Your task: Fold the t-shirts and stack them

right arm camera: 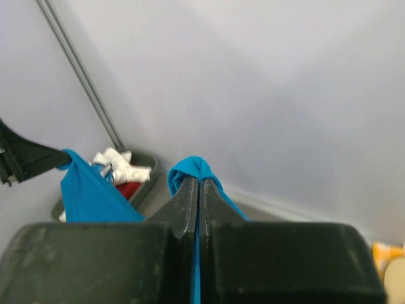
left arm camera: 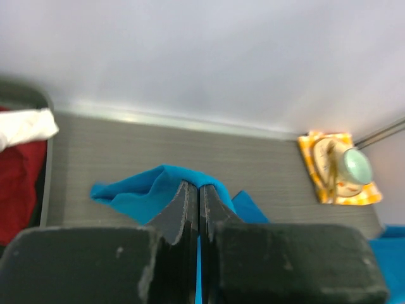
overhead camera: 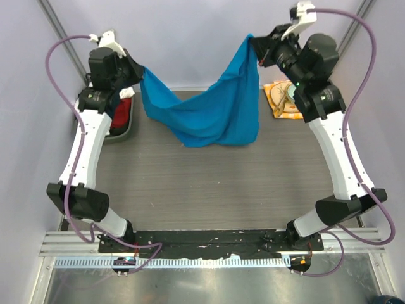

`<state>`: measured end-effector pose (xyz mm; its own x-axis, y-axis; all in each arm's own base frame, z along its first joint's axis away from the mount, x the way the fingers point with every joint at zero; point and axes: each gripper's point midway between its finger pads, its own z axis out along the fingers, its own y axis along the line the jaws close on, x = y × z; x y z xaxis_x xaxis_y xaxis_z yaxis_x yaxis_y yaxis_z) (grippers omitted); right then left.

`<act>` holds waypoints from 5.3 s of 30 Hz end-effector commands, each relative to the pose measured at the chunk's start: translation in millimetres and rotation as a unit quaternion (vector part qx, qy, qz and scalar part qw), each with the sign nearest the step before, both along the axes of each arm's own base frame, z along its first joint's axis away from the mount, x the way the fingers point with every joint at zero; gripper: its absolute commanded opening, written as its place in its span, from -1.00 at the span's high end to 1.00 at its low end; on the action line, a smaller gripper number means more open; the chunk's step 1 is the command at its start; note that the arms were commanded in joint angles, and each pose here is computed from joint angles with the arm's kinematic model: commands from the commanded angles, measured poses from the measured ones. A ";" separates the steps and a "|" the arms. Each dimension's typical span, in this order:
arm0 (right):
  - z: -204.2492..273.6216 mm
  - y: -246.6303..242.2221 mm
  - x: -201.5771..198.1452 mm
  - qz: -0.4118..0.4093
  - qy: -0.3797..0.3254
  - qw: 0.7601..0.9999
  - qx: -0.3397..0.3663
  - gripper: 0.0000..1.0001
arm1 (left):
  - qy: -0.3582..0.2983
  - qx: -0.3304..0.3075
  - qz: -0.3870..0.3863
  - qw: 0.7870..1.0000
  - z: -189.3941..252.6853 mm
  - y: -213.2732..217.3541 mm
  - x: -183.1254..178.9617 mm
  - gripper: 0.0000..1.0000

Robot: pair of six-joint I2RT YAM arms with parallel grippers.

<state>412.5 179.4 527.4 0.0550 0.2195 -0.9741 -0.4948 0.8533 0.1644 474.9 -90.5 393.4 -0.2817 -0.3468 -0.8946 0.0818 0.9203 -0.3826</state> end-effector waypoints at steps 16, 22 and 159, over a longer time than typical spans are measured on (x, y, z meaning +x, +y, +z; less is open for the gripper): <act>217.6 -47.9 -198.4 0.047 -0.296 0.950 0.086 0.99 | -0.307 -0.036 -0.078 0.948 250.0 -1.6 -199.4 0.99; 216.1 -48.9 -166.9 0.012 -0.286 0.955 0.072 0.99 | -0.290 -0.036 -0.079 0.953 243.8 -7.4 -166.5 0.99; -494.2 -85.0 -44.7 -0.281 0.536 0.786 -0.124 -0.89 | 0.418 0.021 0.083 0.904 -393.6 -95.6 -159.8 -0.94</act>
<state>400.5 128.5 28.5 -0.8032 0.2400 -0.5453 0.1946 0.9708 0.1405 368.6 -187.8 32.4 -0.7480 -0.4413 -0.4958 -0.3310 0.8955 -0.2977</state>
